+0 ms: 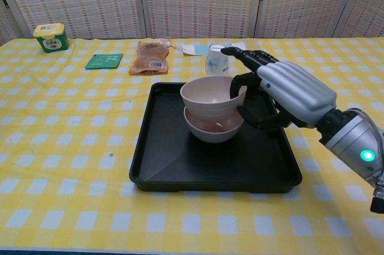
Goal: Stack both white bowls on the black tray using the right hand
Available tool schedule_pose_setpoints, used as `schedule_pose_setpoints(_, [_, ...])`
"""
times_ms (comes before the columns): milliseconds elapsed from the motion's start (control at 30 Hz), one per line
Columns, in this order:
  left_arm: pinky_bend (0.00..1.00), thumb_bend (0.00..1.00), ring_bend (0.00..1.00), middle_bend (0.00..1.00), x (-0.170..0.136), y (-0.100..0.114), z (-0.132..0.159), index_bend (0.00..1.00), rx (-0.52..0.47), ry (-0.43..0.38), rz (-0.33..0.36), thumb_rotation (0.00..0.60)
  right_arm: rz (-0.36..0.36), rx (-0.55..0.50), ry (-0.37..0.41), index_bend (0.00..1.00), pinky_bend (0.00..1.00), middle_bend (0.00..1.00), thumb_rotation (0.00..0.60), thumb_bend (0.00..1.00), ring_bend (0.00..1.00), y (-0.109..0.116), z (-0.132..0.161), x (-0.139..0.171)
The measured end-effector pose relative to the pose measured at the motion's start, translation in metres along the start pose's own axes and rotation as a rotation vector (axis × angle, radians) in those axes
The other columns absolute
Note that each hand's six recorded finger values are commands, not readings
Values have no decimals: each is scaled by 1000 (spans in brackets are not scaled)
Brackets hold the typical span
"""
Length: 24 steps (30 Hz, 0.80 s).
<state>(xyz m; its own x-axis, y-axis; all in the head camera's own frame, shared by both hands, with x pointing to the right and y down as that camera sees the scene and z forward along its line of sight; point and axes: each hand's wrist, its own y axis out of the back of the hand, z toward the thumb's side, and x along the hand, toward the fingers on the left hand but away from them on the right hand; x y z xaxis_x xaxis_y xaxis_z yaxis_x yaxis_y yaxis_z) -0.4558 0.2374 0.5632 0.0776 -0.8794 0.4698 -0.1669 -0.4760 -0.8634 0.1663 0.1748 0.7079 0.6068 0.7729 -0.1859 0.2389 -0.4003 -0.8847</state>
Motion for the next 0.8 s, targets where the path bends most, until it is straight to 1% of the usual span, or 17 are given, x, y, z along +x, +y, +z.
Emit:
schedule_pose_setpoints(400, [0, 310, 0, 0, 0, 1, -1, 0, -7, -1, 2, 600, 14, -22, -16, 756, 0, 63, 600, 520, 0, -12, -5, -3])
schedule_pose_setpoints(533, [0, 310, 0, 0, 0, 1, -2, 0, -6, 3, 4, 600, 13, -11, -17, 756, 0, 64, 600, 520, 0, -15, -6, -3])
schedule_pose_setpoints(600, [0, 310, 0, 0, 0, 1, -2, 0, -7, 3, 5, 600, 17, -3, -22, 747, 0, 49, 600, 520, 0, -17, -7, -3])
schedule_pose_setpoints(667, [0, 310, 0, 0, 1, 1, -2, 0, -7, 3, 5, 600, 31, 3, -24, 694, 0, 16, 600, 519, 0, -19, -9, -2])
schedule_pose_setpoints(700, [0, 310, 0, 0, 1, 1, -2, 0, -7, 3, 4, 600, 45, 8, -24, 648, 0, 3, 600, 519, 0, -21, -10, -1])
schedule_pose_setpoints(767, [0, 310, 0, 0, 1, 1, -2, 0, -6, 3, 2, 600, 63, 22, -22, 532, 0, 0, 600, 520, 0, -22, -14, 1])
schedule_pose_setpoints(800, [0, 310, 0, 0, 1, 0, -2, 0, -4, 4, 0, 600, 71, 30, -21, 449, 0, 0, 600, 519, 0, -22, -16, 2])
